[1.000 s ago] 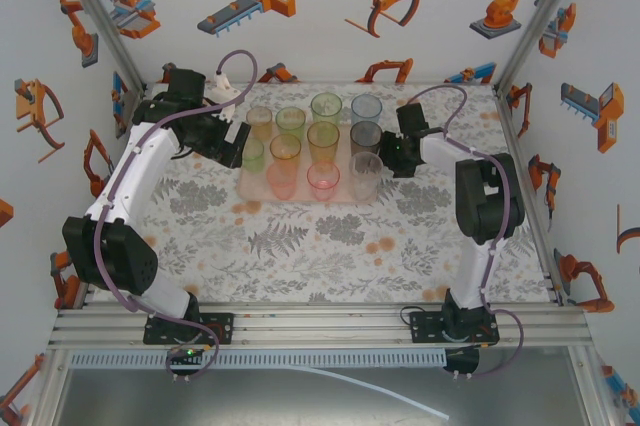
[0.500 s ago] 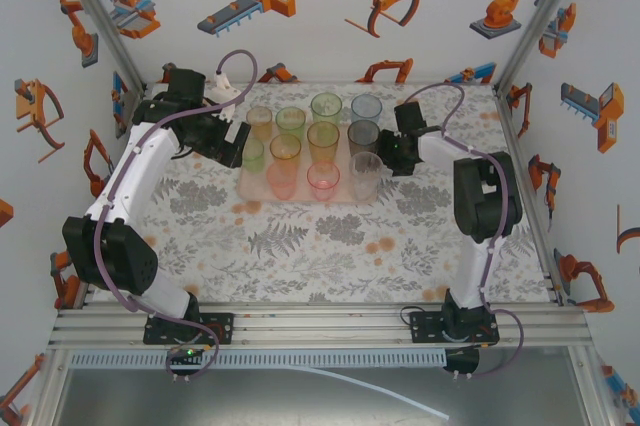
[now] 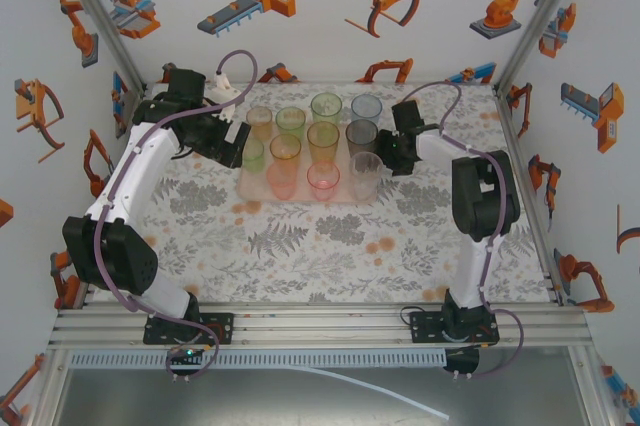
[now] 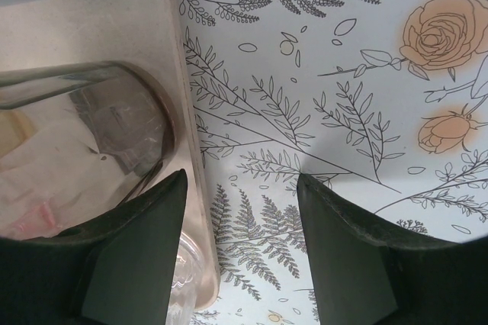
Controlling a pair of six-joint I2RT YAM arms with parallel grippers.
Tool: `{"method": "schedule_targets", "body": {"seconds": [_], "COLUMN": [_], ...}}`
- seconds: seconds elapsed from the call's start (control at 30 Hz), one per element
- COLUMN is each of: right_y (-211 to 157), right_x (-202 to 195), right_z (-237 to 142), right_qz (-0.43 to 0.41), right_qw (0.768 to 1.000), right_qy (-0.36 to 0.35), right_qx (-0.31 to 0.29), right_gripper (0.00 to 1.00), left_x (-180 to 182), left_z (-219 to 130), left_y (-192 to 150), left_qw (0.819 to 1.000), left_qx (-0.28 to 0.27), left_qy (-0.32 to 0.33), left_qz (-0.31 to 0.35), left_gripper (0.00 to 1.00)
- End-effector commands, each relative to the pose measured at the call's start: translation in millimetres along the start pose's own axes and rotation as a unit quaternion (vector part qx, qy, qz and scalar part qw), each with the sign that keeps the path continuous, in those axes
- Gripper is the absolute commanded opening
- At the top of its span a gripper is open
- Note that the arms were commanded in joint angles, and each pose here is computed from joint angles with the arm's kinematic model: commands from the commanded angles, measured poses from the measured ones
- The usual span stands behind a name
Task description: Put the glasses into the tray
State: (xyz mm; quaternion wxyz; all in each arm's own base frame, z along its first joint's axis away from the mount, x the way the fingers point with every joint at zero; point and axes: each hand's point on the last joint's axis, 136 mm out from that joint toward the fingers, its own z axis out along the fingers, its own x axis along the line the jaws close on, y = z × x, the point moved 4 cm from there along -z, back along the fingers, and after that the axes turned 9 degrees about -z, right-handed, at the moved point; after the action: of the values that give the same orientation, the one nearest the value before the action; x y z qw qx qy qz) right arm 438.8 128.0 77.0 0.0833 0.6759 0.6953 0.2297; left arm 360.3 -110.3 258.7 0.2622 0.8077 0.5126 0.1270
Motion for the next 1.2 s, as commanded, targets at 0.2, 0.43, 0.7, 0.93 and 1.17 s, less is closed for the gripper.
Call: {"method": "schedule_targets", "body": {"seconds": [0.2, 0.43, 0.7, 0.93, 1.17], "right_y": [-43.9, -41.8, -41.0, -39.2, -39.4], "right_x": [-18.8, -19.6, -19.7, -20.2, -20.9], "right_z": [29.1, 27.0, 24.9, 24.0, 24.5], "right_qz": [-0.011, -0.011, -0.014, -0.015, -0.011], "right_qw": [0.995, 0.995, 0.994, 0.993, 0.993], "right_qy": [-0.048, -0.054, -0.060, -0.066, -0.071], "right_qx": [0.089, 0.088, 0.093, 0.092, 0.093], "right_gripper": [0.57, 0.55, 0.54, 0.52, 0.47], "left_x": [1.1, 1.2, 1.7, 1.8, 1.9], "left_z": [5.8, 5.9, 7.4, 8.2, 7.3], "left_y": [-3.7, -3.9, -3.3, -3.3, -3.1], "left_qw": [1.000, 1.000, 1.000, 1.000, 1.000], "left_qx": [0.008, 0.009, 0.010, 0.011, 0.010], "left_qy": [0.000, -0.001, 0.000, 0.000, 0.000], "left_qz": [-0.005, -0.007, -0.008, -0.007, -0.008], "left_gripper": [0.90, 0.90, 0.90, 0.90, 0.90]}}
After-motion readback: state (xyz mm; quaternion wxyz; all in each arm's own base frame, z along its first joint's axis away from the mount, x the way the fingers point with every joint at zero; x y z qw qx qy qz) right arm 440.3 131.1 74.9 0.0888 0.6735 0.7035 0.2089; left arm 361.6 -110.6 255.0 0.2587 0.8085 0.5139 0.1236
